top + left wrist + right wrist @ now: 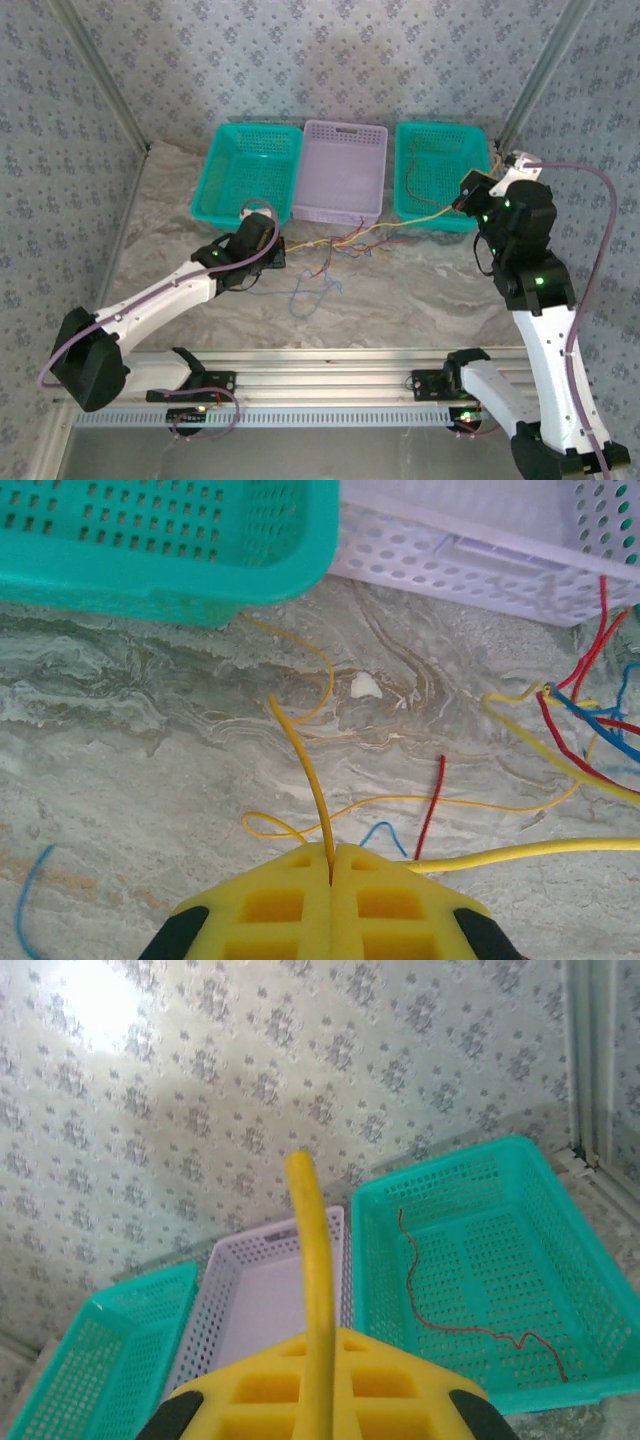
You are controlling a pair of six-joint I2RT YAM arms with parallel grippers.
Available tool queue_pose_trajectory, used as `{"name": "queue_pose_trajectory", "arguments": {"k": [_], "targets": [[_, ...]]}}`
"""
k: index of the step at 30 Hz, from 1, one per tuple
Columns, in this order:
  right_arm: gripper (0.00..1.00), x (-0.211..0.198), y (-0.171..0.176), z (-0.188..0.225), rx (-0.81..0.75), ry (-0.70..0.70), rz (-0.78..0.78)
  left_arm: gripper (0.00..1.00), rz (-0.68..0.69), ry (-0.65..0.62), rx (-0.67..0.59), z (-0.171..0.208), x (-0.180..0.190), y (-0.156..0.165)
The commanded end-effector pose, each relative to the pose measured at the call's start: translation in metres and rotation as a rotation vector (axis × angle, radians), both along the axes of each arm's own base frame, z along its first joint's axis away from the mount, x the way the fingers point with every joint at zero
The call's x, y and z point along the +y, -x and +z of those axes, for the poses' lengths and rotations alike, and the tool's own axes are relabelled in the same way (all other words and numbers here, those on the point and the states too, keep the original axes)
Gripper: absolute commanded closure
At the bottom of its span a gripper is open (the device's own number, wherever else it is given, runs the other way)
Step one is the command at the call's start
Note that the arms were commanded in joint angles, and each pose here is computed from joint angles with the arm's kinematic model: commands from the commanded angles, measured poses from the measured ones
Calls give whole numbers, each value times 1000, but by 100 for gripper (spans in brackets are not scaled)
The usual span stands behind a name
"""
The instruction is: Untangle the cables
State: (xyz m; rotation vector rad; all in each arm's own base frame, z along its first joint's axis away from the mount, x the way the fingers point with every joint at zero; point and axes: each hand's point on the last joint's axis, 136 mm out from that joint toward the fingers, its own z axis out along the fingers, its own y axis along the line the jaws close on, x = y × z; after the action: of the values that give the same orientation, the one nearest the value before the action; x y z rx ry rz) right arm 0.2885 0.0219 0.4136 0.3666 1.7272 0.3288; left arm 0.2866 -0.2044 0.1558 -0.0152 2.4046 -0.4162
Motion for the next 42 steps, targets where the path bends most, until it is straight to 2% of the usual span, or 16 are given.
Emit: {"name": "queue_pose_trajectory", "arguments": {"k": [1, 5, 12, 20, 23, 28, 32, 37, 42], "targets": [[100, -24, 14, 43, -128, -42, -112, 100, 42, -108, 10, -6, 23, 0], [100, -28, 15, 47, -140, -44, -130, 100, 38, -100, 18, -9, 22, 0], [100, -12, 0, 12, -52, -74, -56, 100, 26, -51, 9, -3, 15, -1], [100, 48, -46, -97, 236, -163, 216, 100, 4, 9, -17, 15, 5, -3], [99, 66, -50, -117, 258, -148, 271, 100, 2, 32, -17, 17, 2, -4], [86, 104, -46, -122, 241, -69, 400, 100, -6, 64, -14, 21, -5, -5], [66, 141, -37, -131, 252, 4, 538, 100, -11, 77, -13, 23, -8, -5], [46, 173, -22, -162, 370, 42, 648, 100, -10, 75, -10, 23, -8, -5], [45, 184, -14, -202, 497, 45, 646, 100, -10, 73, -6, 22, -8, -5]]}}
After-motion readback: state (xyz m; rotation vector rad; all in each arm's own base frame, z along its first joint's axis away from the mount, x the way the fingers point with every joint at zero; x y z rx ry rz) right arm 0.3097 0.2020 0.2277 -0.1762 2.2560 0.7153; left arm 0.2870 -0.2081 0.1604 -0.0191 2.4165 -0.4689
